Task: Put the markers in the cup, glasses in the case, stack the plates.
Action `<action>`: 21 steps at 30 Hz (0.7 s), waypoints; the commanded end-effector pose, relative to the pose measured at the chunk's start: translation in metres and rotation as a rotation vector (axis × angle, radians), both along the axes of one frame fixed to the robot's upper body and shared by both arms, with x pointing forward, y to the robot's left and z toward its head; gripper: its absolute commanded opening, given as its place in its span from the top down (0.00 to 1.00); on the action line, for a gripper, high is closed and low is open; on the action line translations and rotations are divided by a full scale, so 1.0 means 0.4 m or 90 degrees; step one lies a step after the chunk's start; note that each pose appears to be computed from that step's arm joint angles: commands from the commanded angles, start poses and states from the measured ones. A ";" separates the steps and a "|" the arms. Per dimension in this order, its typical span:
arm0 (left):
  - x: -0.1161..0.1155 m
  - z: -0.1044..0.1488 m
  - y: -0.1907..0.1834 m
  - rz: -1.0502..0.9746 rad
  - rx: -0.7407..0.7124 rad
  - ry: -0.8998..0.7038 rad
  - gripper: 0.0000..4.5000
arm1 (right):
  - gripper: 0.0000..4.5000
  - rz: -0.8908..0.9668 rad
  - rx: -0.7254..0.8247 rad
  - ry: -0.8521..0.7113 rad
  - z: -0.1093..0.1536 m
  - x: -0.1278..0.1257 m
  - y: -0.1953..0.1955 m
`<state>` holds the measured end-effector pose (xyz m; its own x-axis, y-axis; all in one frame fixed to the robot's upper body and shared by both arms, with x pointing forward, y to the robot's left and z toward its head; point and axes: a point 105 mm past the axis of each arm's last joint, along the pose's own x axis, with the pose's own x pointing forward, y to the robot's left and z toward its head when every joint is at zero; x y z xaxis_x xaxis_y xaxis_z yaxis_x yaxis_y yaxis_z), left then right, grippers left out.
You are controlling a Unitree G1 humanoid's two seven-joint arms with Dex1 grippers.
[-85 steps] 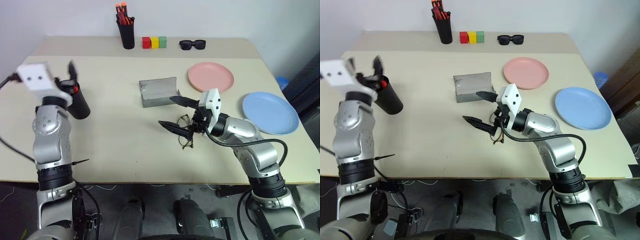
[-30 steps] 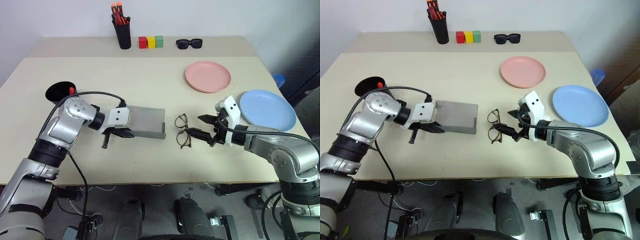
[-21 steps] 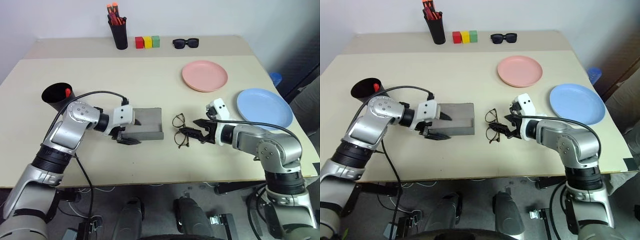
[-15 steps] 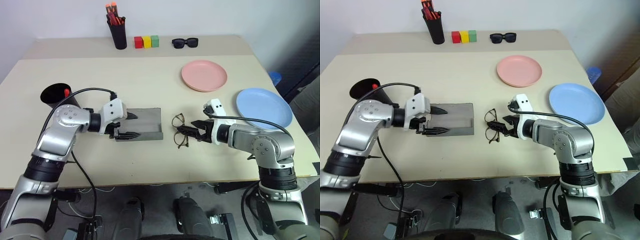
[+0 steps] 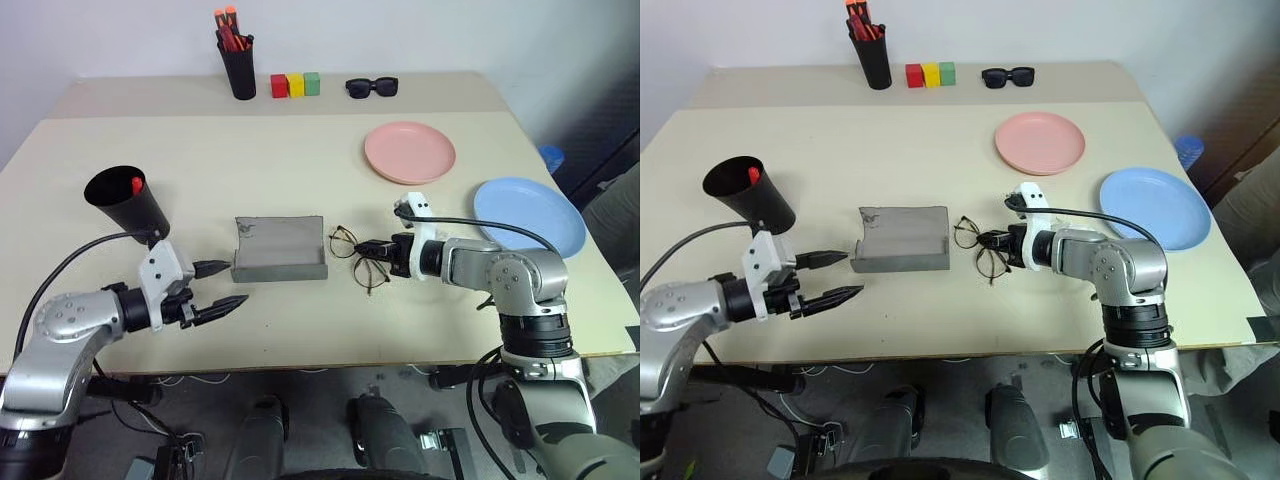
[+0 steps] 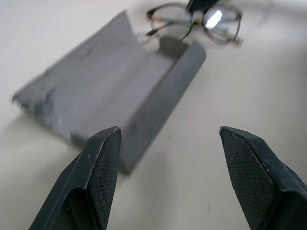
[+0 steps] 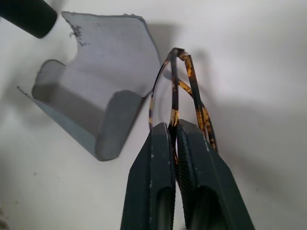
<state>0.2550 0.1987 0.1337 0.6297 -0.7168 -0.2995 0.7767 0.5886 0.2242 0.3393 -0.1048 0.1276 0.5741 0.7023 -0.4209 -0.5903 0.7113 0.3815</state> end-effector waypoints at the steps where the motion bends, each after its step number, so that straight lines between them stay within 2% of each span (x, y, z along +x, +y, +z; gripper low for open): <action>1: -0.002 0.033 0.024 0.056 -0.011 -0.049 0.26 | 0.98 0.049 -0.046 -0.107 0.071 -0.006 0.018; 6: -0.021 0.002 0.071 0.145 -0.035 -0.039 0.26 | 0.98 0.176 -0.084 -0.248 0.173 -0.038 0.086; 10: -0.032 -0.017 0.091 0.180 -0.054 -0.026 0.26 | 0.98 0.269 -0.087 -0.302 0.216 -0.047 0.157; 15: -0.034 -0.025 0.102 0.192 -0.059 -0.020 0.26 | 0.98 0.379 -0.085 -0.318 0.216 -0.037 0.240; 21: -0.035 -0.023 0.105 0.199 -0.061 -0.024 0.26 | 0.98 0.442 -0.098 -0.289 0.173 -0.001 0.293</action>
